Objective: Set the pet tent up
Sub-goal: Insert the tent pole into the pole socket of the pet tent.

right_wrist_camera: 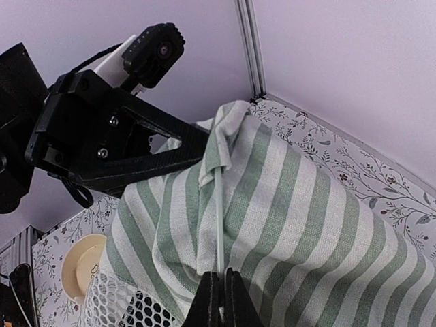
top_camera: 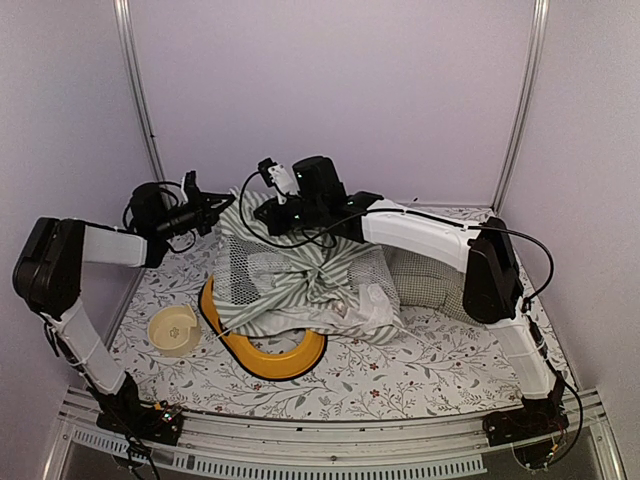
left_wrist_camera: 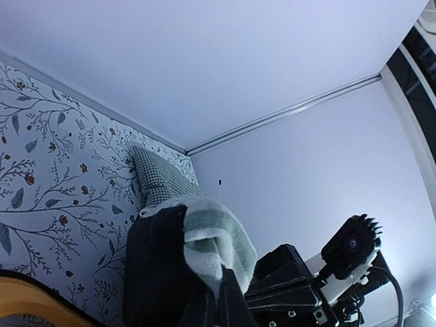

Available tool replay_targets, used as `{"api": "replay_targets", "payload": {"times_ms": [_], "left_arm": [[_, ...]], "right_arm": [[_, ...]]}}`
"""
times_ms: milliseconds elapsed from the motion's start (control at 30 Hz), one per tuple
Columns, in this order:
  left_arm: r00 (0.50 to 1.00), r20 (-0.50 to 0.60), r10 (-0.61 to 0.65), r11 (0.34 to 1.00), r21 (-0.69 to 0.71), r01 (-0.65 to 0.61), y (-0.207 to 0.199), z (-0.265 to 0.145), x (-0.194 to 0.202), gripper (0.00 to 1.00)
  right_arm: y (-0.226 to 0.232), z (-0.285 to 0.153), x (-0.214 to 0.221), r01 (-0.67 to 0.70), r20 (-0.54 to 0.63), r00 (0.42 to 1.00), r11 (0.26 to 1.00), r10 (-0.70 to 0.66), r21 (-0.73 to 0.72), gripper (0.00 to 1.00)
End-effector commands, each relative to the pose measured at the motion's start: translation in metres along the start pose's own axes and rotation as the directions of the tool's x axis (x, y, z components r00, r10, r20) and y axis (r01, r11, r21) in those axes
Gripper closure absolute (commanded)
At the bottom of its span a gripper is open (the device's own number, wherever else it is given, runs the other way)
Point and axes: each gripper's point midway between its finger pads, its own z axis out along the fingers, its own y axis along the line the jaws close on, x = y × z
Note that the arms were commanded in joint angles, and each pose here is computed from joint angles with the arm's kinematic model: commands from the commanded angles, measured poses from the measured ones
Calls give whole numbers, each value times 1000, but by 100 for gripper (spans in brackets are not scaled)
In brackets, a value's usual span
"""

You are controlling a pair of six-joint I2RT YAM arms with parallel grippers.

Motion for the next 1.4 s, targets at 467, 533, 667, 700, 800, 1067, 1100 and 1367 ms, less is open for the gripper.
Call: {"api": "replay_targets", "payload": {"times_ms": [467, 533, 667, 700, 800, 1067, 1100, 1367], "left_arm": [[925, -132, 357, 893, -241, -379, -8, 15, 18, 100], [918, -154, 367, 885, -246, -395, -9, 17, 18, 100], [906, -189, 378, 870, -261, -418, -14, 17, 20, 93], [903, -192, 384, 863, -272, -425, -16, 16, 19, 89], [900, -193, 389, 834, -340, -434, -16, 6, 13, 80], [903, -162, 398, 802, -417, -428, -41, -10, -4, 63], [906, -154, 395, 800, -428, -421, -44, -11, -7, 62], [949, -85, 304, 854, -417, -311, -68, -3, -11, 60]], "right_arm": [[-17, 7, -4, -42, 17, 999, 999, 42, 14, 100], [-17, 7, -3, -46, 15, 999, 999, 45, 11, 100], [-19, 6, -9, -41, 31, 999, 999, 40, 18, 100], [-19, 5, -11, -39, 37, 999, 999, 38, 19, 100], [-20, 2, -18, -34, 56, 998, 999, 33, 19, 100], [-16, 2, -25, -26, 81, 996, 1000, 26, 3, 100], [-16, 2, -25, -26, 83, 996, 1000, 26, 2, 100], [-14, 2, -27, -18, 90, 996, 1000, 19, -8, 100]]}}
